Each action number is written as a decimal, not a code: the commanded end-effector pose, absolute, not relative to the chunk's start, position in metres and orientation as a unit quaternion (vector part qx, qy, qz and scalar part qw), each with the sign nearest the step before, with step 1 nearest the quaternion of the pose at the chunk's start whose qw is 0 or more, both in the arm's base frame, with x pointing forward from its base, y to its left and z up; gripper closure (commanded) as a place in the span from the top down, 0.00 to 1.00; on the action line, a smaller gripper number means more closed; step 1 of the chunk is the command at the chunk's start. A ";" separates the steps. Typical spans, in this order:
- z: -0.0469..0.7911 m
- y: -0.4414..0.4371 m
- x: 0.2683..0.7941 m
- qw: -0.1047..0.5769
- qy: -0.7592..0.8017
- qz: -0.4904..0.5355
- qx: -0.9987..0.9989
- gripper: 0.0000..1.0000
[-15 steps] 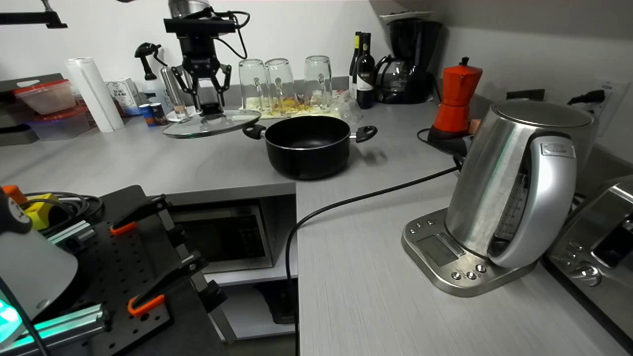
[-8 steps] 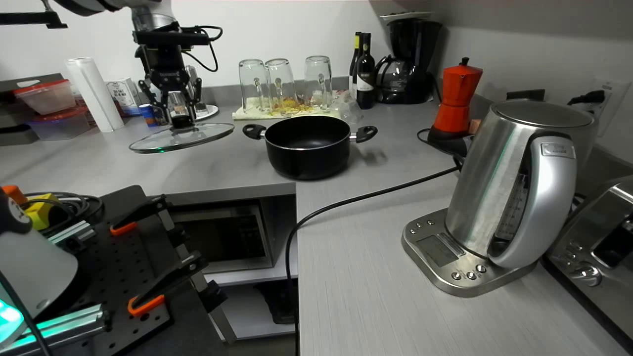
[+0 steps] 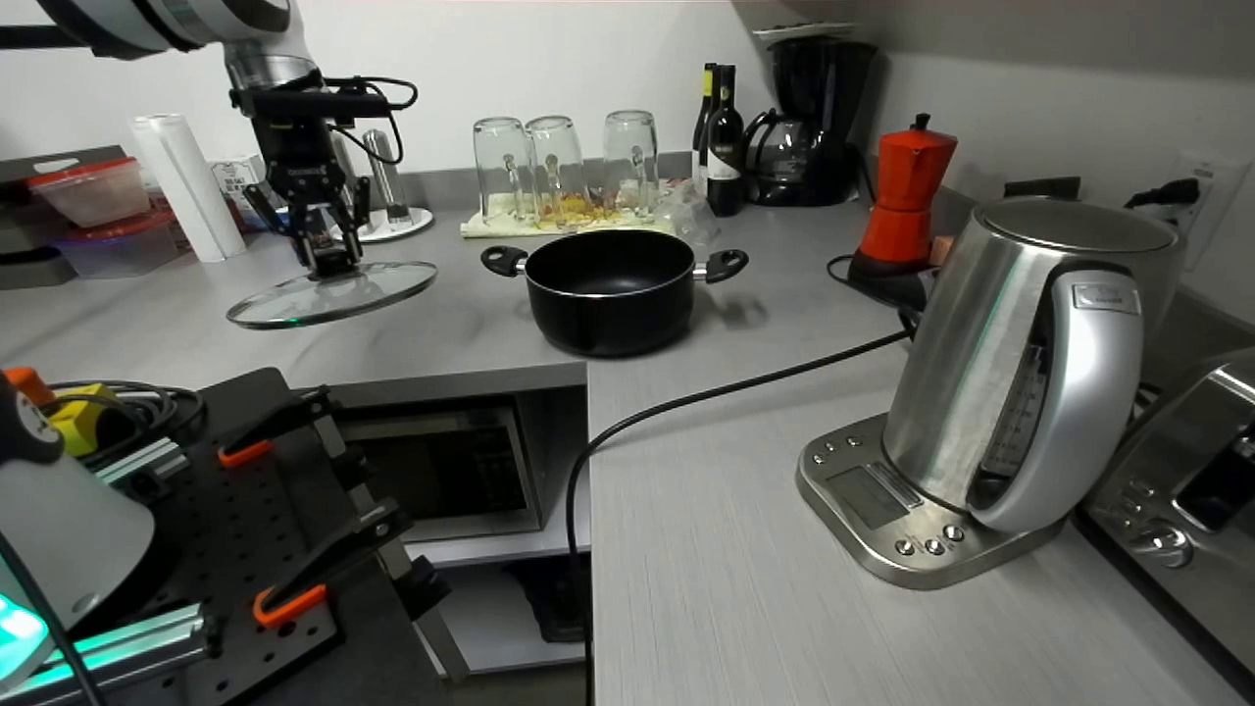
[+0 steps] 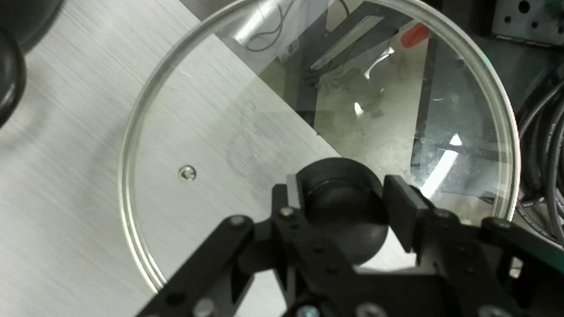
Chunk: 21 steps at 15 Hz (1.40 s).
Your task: Remove the lid from the pot
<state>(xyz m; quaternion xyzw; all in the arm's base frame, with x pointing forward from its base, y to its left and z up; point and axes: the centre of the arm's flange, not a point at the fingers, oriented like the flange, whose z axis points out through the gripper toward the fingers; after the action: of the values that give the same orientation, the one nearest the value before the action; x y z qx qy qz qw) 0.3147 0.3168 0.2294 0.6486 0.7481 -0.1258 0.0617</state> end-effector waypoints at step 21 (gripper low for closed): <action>0.176 0.321 0.346 -0.052 0.805 -0.096 0.584 0.23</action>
<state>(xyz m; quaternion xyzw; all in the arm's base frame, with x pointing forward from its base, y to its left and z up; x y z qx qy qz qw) 0.3372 0.3126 0.1681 0.6003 0.7919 -0.1051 -0.0401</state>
